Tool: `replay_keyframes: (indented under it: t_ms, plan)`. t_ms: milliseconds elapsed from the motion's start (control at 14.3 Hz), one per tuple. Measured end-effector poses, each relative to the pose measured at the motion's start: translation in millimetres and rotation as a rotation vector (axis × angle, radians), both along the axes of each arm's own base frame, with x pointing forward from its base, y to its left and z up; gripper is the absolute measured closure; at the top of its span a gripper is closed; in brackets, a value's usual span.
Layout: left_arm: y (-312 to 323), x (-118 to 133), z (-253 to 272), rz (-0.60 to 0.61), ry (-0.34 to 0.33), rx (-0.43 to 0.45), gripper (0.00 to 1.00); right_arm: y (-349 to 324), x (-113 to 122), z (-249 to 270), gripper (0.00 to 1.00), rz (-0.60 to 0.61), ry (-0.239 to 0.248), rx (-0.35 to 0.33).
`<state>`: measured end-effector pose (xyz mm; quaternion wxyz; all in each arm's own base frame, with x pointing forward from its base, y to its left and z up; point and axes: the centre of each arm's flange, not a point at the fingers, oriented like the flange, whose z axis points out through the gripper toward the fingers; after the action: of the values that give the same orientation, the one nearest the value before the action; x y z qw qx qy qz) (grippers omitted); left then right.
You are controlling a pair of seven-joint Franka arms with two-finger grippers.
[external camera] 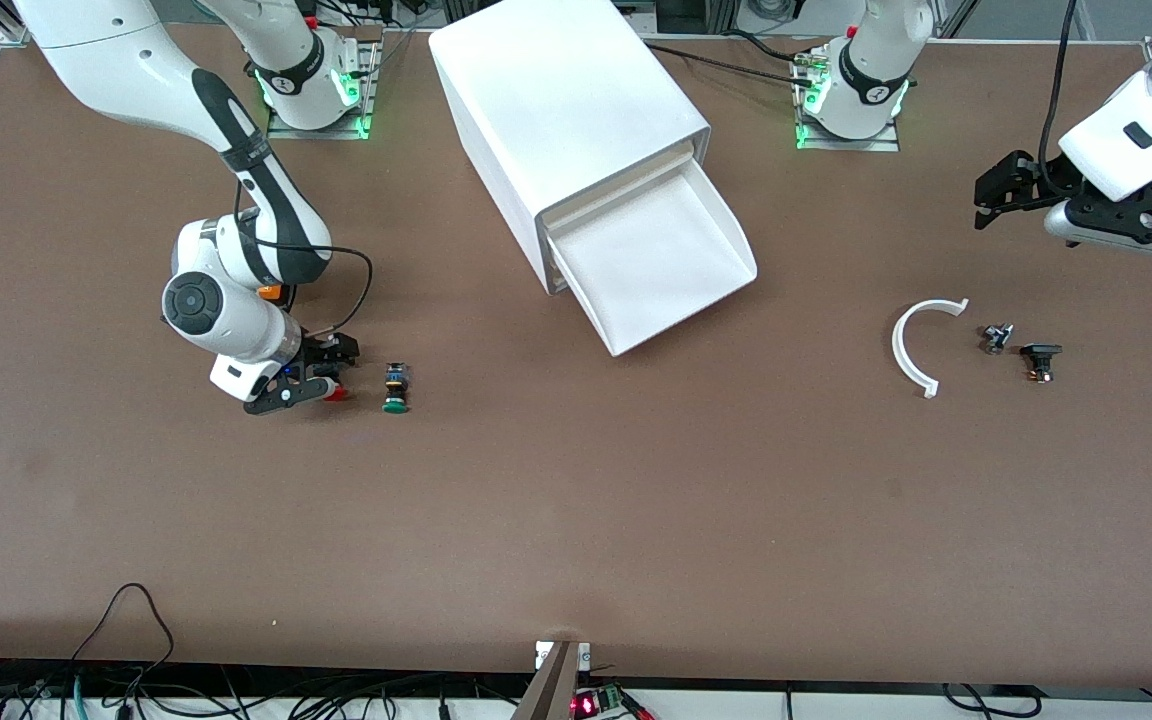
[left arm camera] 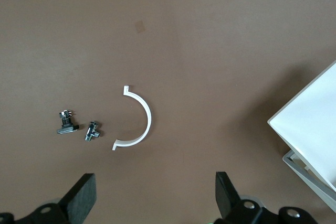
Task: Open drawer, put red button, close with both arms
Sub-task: 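Grasp the red push button with the right gripper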
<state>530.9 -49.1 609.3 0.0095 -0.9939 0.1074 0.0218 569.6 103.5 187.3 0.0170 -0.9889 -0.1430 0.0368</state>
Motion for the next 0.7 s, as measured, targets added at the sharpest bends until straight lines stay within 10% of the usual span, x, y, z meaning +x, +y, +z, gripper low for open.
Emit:
replay_keyframes:
  t_ms: [140, 489, 699]
  plan:
    - [2.2, 0.7, 1.5, 0.008, -0.004, -0.001, 0.0, -0.1, -0.9, -0.9, 0.04, -0.001, 0.002, 0.0]
    - [9.0, 3.9, -1.7, 0.02, 0.001, -0.002, 0.0, -0.3, -0.9, -0.7, 0.59, -0.002, 0.001, 0.0]
    - [8.9, 4.0, -1.6, 0.02, 0.001, -0.002, 0.0, 0.4, -0.5, -0.1, 0.59, -0.001, 0.0, 0.0]
